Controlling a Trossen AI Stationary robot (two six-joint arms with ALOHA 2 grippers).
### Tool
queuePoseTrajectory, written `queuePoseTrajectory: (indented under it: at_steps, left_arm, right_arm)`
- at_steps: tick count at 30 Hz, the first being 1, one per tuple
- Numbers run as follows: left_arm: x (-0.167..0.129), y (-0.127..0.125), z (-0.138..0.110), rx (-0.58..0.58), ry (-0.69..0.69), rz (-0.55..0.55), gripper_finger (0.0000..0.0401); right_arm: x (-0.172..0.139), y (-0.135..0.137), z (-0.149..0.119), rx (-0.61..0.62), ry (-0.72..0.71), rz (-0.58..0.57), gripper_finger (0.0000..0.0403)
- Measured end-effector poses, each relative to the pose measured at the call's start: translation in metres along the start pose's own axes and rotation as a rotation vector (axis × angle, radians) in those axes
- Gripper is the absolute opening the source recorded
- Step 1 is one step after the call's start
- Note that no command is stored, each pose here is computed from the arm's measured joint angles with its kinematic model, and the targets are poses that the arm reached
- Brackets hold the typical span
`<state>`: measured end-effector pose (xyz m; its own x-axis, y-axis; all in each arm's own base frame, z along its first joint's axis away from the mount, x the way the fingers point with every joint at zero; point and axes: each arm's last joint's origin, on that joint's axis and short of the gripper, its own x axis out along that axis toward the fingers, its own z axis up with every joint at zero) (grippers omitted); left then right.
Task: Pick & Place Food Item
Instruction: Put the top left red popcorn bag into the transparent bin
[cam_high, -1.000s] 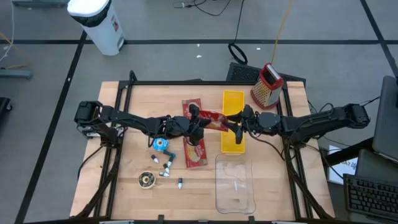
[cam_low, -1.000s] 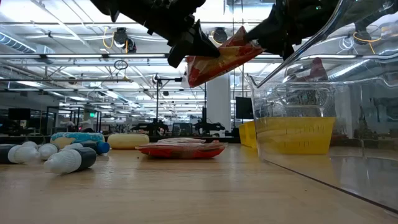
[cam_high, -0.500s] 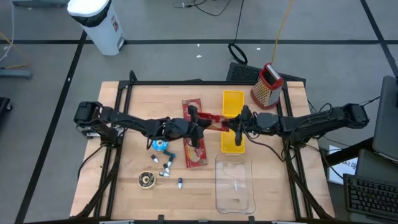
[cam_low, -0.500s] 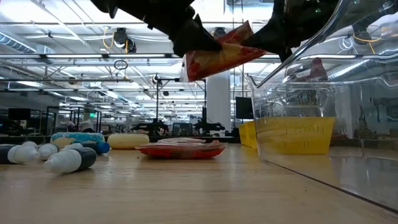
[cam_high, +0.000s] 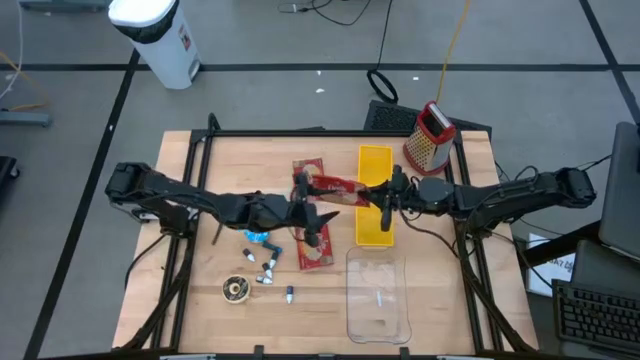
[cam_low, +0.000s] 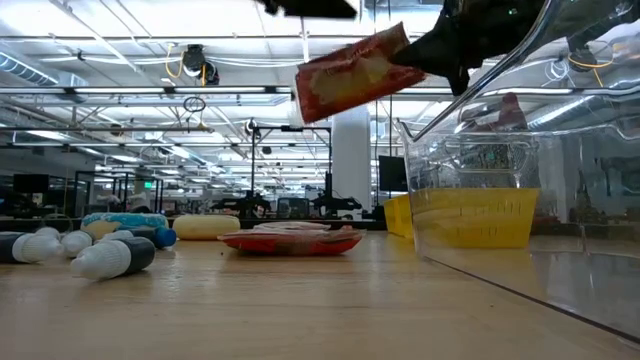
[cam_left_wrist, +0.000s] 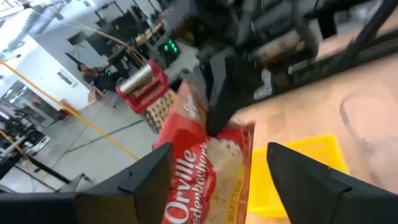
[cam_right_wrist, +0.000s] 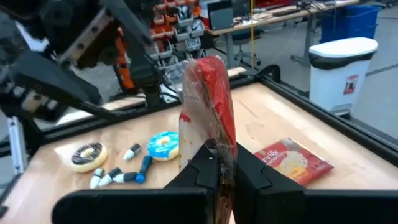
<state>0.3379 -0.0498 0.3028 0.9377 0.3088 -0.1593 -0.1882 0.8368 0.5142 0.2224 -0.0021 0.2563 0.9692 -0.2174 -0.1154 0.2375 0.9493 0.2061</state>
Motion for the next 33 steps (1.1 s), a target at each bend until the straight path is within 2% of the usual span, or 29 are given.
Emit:
queuePoseTrajectory:
  at_steps: [3, 6, 12, 16, 19, 24, 28, 33]
  left_arm:
    - [-0.019, 0.012, 0.008, -0.056, 0.006, -0.017, 0.028]
    - [-0.032, 0.027, 0.009, -0.134, 0.018, -0.062, 0.0284]
    - [-0.044, 0.043, -0.006, -0.263, 0.01, -0.164, 0.0285]
    - [-0.04, 0.045, -0.019, -0.318, 0.038, -0.149, 0.0285]
    - [-0.036, 0.046, -0.027, -0.341, 0.044, -0.129, 0.0285]
    - [-0.03, 0.047, -0.04, -0.374, 0.093, -0.11, 0.0285]
    - [-0.029, 0.05, -0.042, -0.39, 0.09, -0.095, 0.0285]
    - [-0.029, 0.05, -0.042, -0.387, 0.092, -0.093, 0.0285]
  right_arm:
    - [-0.007, 0.007, 0.011, 0.022, -0.006, 0.12, 0.0006]
    - [-0.012, 0.022, 0.029, 0.026, 0.067, 0.216, 0.0005]
    - [-0.016, 0.066, 0.06, -0.07, 0.384, 0.277, 0.0005]
    - [-0.02, 0.094, 0.071, -0.088, 0.589, 0.316, 0.0005]
    - [-0.024, 0.115, 0.075, -0.058, 0.69, 0.401, 0.0005]
    - [-0.029, 0.138, 0.069, 0.001, 0.836, 0.598, 0.0005]
    - [-0.027, 0.145, 0.05, 0.018, 0.984, 0.583, 0.0005]
    - [-0.011, 0.155, 0.026, -0.012, 1.076, 0.569, 0.0005]
